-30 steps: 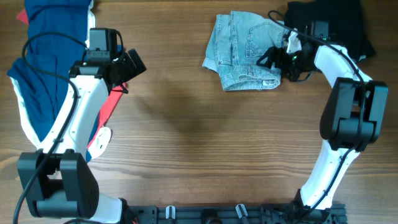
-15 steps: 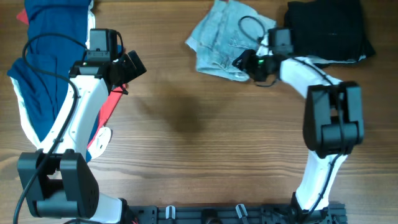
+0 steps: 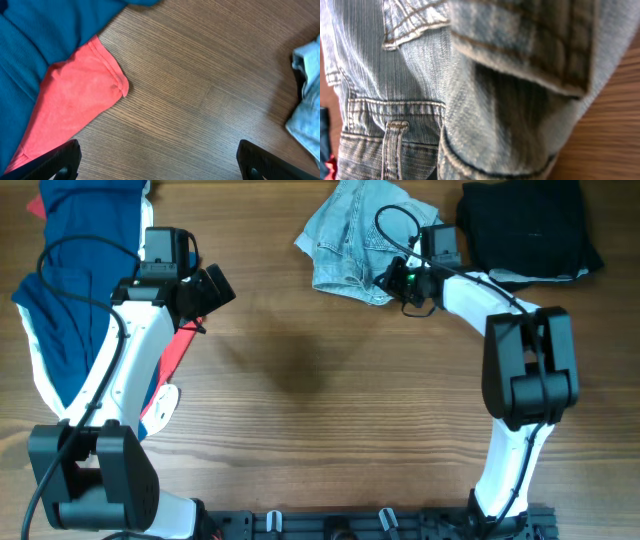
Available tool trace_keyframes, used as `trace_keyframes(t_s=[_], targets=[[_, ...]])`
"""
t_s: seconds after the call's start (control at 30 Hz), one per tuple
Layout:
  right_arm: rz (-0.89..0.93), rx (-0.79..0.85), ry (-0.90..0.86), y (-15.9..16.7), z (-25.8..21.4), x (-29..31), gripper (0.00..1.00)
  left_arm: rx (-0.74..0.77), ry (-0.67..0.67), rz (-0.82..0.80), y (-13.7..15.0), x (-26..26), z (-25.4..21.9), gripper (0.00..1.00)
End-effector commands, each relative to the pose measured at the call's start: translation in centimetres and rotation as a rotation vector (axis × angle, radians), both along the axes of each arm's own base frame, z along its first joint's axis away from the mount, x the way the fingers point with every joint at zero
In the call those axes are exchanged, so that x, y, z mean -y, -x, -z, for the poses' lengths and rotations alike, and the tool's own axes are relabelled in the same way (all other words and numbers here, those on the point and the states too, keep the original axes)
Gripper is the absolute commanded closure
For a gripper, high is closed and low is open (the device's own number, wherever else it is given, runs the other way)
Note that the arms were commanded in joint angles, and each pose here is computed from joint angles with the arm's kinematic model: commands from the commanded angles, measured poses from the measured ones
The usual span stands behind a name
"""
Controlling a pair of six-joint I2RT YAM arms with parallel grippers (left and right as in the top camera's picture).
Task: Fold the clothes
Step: 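Lift the denim shorts with the right gripper and carry them rightward, then place the denim shorts onto the black garment stack at top right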
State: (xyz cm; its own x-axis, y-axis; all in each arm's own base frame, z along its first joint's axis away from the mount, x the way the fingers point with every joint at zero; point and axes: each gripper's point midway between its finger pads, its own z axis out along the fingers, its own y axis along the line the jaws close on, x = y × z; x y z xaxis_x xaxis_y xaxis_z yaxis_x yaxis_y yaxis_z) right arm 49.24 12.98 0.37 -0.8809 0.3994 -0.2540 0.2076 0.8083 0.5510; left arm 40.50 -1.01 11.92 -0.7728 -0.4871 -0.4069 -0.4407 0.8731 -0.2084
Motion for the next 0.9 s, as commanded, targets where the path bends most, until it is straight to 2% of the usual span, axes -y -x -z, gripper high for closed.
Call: trace_keyframes(t_s=[0.0,0.17,0.47,0.6,0.87], targets=[[0.068,-0.012,0.179,0.8,0.1,7.9,0.96,0.012,-0.004,-0.009,-0.2,-0.3,-0.5,0.00],[0.022,0.122,0.222,0.6,-6.4,10.0,0.96,0.013,-0.004,-0.010,-0.2,-0.3,-0.5,0.00],[-0.131,0.351,0.284,0.1,-14.2,9.3,0.96,0.013,-0.004,-0.009,-0.2,-0.3,-0.5,0.00],[-0.165,0.412,0.299,-0.3,-16.3,9.0,0.95,0.013,-0.004,-0.010,-0.2,-0.3,-0.5,0.00],[-0.392,0.586,0.267,-0.7,-21.8,5.8,0.95,0.013,-0.004,-0.009,-0.2,-0.3,-0.5,0.00]])
